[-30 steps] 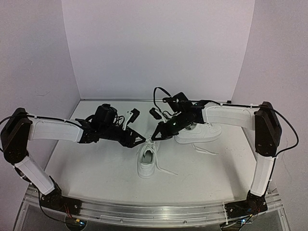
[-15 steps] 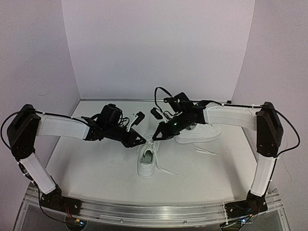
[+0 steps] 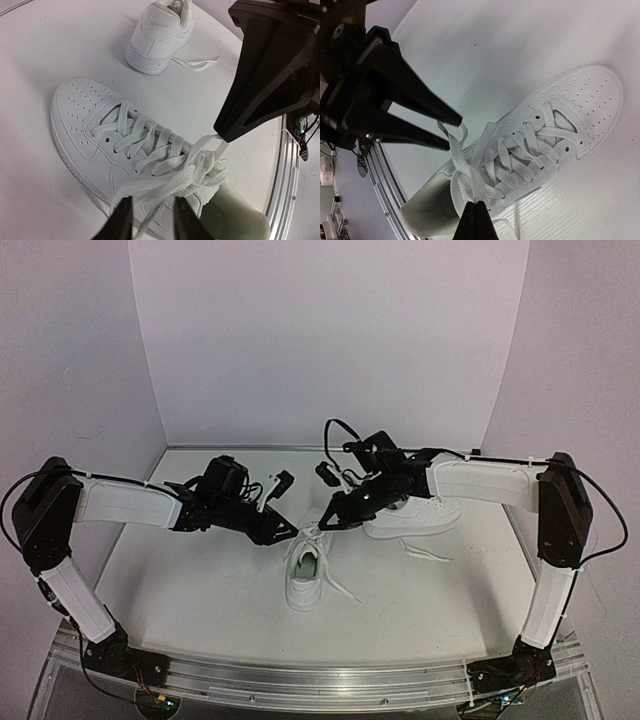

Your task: Tie the shoes

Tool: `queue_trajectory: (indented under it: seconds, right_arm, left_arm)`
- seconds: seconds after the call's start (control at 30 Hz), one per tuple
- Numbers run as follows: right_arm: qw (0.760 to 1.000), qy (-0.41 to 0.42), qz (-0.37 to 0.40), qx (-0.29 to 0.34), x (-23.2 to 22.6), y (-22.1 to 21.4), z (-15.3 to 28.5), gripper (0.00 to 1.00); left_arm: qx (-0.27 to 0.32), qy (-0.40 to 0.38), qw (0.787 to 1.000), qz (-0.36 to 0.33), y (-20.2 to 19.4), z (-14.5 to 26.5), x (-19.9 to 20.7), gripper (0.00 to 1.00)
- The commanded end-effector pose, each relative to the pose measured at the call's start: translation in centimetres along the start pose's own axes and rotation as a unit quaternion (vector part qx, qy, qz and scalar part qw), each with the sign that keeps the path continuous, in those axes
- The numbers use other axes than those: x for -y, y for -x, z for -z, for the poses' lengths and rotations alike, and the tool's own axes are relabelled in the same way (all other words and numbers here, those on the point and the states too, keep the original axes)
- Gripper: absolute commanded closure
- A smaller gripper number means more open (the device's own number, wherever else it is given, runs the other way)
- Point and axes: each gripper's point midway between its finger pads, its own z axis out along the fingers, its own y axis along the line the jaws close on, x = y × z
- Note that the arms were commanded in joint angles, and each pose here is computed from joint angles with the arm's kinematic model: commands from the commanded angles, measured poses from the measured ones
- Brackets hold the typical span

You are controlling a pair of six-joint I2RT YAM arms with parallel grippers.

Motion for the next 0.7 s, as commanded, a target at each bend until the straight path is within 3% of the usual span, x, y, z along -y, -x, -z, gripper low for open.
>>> queue_trajectory:
  seconds: [0.0, 0.13, 0.3, 0.5, 0.67]
  right_arm:
    - [0.999, 0.023, 0.01, 0.024, -1.6, 1.0, 1.0, 1.0]
    - [0.999, 0.028, 0.008, 0.023, -1.6, 1.0, 0.7, 1.0]
    - [0.999, 0.029, 0.005, 0.024, -1.6, 1.0, 0.6, 1.0]
    - [0.999, 0.031, 0.001, 0.024, -1.5, 1.1, 0.3, 1.0]
    - [0.999, 0.034, -0.001, 0.024, -1.5, 1.1, 0.2, 1.0]
  left_arm:
    - [0.055, 0.002, 0.997, -0.055, 3.5, 3.0, 1.8, 0.57]
    - [0.093, 0.043, 0.989, -0.11, 4.7, 5.4, 2.0, 0.49]
    - [0.107, 0.061, 0.97, -0.21, 4.8, 7.1, 3.0, 0.47]
    - [0.044, 0.065, 0.92, -0.384, 2.0, 4.9, 5.6, 0.52]
    - [0.007, 0.061, 0.893, -0.445, 1.4, 3.3, 6.7, 0.66]
